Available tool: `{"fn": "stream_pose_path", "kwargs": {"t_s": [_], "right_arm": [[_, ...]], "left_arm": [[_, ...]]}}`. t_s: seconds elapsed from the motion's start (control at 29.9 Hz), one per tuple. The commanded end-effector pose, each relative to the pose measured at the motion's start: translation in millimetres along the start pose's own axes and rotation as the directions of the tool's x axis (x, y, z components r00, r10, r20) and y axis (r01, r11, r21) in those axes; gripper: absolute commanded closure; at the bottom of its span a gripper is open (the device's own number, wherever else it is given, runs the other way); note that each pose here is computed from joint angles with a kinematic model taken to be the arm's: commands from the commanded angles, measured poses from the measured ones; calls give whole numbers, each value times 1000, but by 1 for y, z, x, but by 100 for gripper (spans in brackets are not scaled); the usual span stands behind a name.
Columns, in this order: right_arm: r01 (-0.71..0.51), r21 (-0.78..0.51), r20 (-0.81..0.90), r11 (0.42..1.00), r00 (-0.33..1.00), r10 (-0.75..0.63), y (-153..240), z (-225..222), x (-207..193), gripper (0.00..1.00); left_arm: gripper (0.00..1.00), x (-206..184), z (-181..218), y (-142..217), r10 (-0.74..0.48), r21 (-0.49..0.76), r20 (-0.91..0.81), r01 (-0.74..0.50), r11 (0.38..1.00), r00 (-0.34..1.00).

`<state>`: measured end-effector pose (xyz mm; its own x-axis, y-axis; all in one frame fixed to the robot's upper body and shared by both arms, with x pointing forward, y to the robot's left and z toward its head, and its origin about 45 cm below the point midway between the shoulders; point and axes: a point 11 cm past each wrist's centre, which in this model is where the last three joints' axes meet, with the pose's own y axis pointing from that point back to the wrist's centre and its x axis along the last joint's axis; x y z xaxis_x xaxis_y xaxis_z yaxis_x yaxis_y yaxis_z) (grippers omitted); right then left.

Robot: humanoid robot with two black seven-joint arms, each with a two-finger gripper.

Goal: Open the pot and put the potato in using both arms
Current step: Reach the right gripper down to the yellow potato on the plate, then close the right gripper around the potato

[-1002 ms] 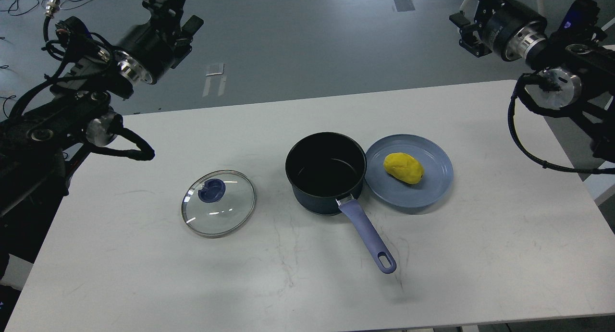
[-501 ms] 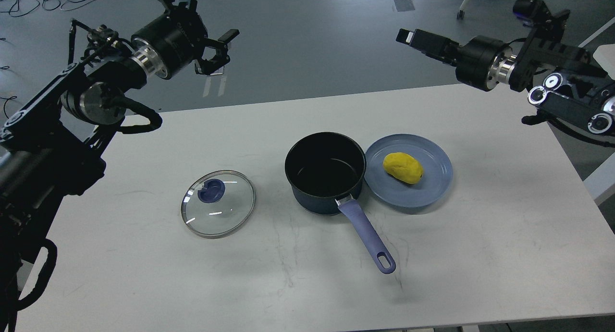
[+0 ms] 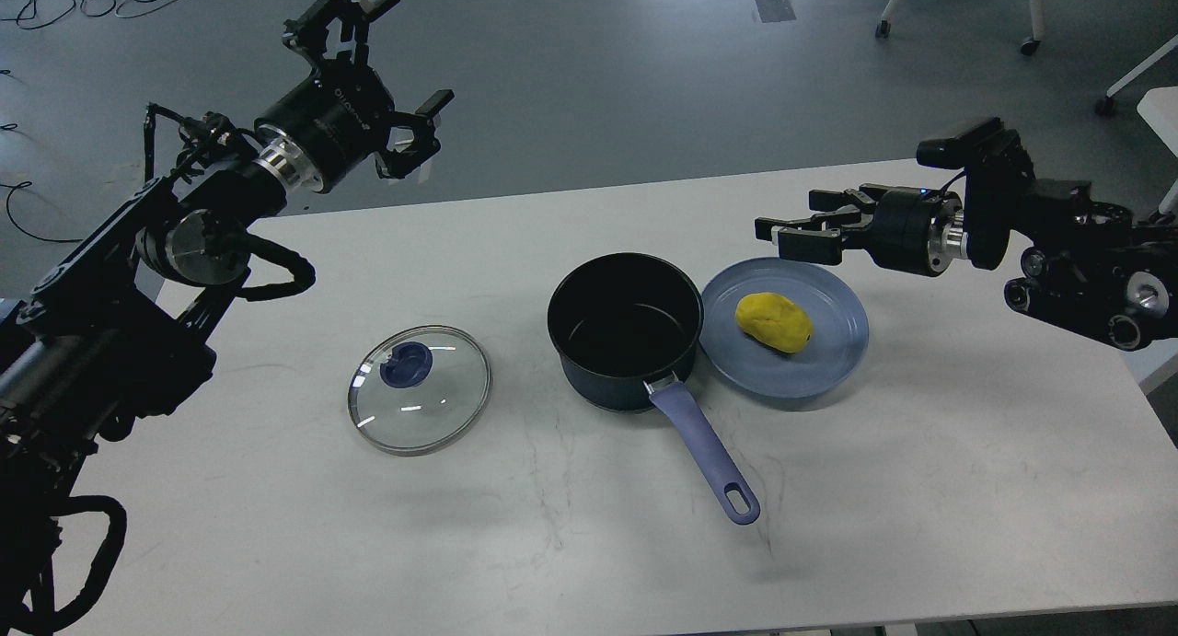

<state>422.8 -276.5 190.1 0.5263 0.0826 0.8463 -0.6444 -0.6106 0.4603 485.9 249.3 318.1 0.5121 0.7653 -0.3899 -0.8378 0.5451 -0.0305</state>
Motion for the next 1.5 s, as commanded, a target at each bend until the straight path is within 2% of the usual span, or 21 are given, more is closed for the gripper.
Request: {"fn": "stream_pose_path", "kwargs": {"t_s": [0.0, 0.17, 0.53, 1.07, 1.27, 1.37, 1.4, 1.44, 1.47], "right_arm": [[68, -11, -8, 998, 998, -68, 4, 4, -26, 0], [112, -29, -25, 993, 993, -112, 8, 10, -48, 0], [113, -58, -32, 992, 993, -115, 1, 16, -71, 2], [129, -21, -59, 991, 990, -130, -19, 0, -75, 4], [145, -34, -111, 989, 983, -147, -29, 0, -84, 13], [156, -44, -125, 987, 979, -160, -28, 3, -86, 28], [167, -46, -132, 985, 976, -172, -28, 3, -88, 40], [173, -50, -137, 984, 974, -178, -27, 4, -89, 45], [188, -53, -148, 981, 970, -194, -28, 5, -94, 60]], "left_arm": [[0, 0, -1, 1, 0, 0, 2, 0, 1000, 1000], [0, -1, -3, 0, -3, -1, 5, 3, 1000, 1000], [0, -2, -4, -1, -7, -11, 6, 7, 1000, 1000], [0, 2, 2, 2, 3, -35, 16, -2, 999, 1000], [0, 1, 2, 2, 1, -36, 16, 0, 999, 1000], [0, 2, 2, 3, 2, -36, 17, -2, 999, 1000], [0, 1, 3, 2, 1, -37, 18, -1, 999, 1000], [0, 2, 2, 3, 2, -36, 17, -2, 999, 1000], [0, 2, 2, 3, 2, -36, 18, -1, 999, 1000]]}}
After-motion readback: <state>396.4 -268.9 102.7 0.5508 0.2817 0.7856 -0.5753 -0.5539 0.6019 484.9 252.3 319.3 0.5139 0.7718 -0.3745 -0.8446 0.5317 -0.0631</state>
